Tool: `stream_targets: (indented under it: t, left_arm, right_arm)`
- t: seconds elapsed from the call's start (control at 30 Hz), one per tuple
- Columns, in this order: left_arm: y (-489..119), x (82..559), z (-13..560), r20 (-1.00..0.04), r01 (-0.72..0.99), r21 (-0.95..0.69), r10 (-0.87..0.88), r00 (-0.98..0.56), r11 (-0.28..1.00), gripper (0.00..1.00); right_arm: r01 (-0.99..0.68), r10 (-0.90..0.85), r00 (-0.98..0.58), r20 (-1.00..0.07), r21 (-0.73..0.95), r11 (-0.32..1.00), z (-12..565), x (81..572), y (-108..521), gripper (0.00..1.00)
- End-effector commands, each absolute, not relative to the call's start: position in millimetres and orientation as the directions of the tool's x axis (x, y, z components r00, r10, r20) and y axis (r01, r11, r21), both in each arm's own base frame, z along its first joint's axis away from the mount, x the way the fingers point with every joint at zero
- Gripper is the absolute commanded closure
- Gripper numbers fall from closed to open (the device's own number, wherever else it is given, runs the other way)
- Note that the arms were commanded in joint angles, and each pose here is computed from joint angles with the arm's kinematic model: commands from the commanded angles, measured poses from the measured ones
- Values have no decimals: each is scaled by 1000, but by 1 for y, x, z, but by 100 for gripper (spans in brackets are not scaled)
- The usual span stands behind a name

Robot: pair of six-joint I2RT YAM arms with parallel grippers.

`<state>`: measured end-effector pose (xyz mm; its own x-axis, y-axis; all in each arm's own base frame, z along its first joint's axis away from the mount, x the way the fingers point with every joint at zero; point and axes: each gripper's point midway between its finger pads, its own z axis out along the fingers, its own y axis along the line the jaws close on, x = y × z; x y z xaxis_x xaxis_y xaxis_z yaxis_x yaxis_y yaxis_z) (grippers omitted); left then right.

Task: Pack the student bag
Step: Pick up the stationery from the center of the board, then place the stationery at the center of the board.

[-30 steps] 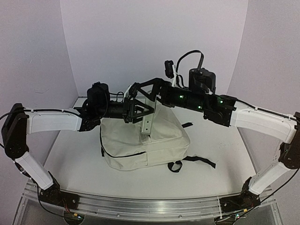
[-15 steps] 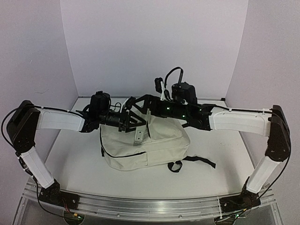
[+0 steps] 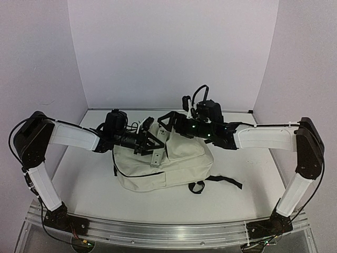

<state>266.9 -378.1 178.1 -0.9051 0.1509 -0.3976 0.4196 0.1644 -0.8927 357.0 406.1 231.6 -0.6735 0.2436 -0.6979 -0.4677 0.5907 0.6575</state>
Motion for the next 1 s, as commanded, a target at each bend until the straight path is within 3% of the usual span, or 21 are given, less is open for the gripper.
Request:
stream_targets:
  t: [0.0, 0.13, 0.37, 0.73, 0.97]
  left_arm:
    - [-364, 272, 230, -519, 521, -842, 52, -853, 142, 54]
    - [-335, 287, 243, -503, 482, -848, -50, -863, 222, 55]
    - [-289, 310, 250, -455, 392, -863, -153, -877, 319, 54]
    - [-265, 316, 235, -406, 305, -875, -227, -885, 377, 54]
    - [-260, 312, 238, -410, 298, -871, -243, -879, 390, 54]
  right_arm:
    - [-490, 338, -579, -742, 648, 584, 285, 358, 382, 2]
    - [-416, 266, -582, -769, 562, 715, 266, 359, 369, 2]
    - [-296, -7, -561, -828, 192, 936, 229, 345, 366, 3]
    - [-205, -331, -529, -781, -261, 944, 193, 333, 378, 2]
    - [-49, -293, -489, -822, -309, 950, 211, 341, 362, 18]
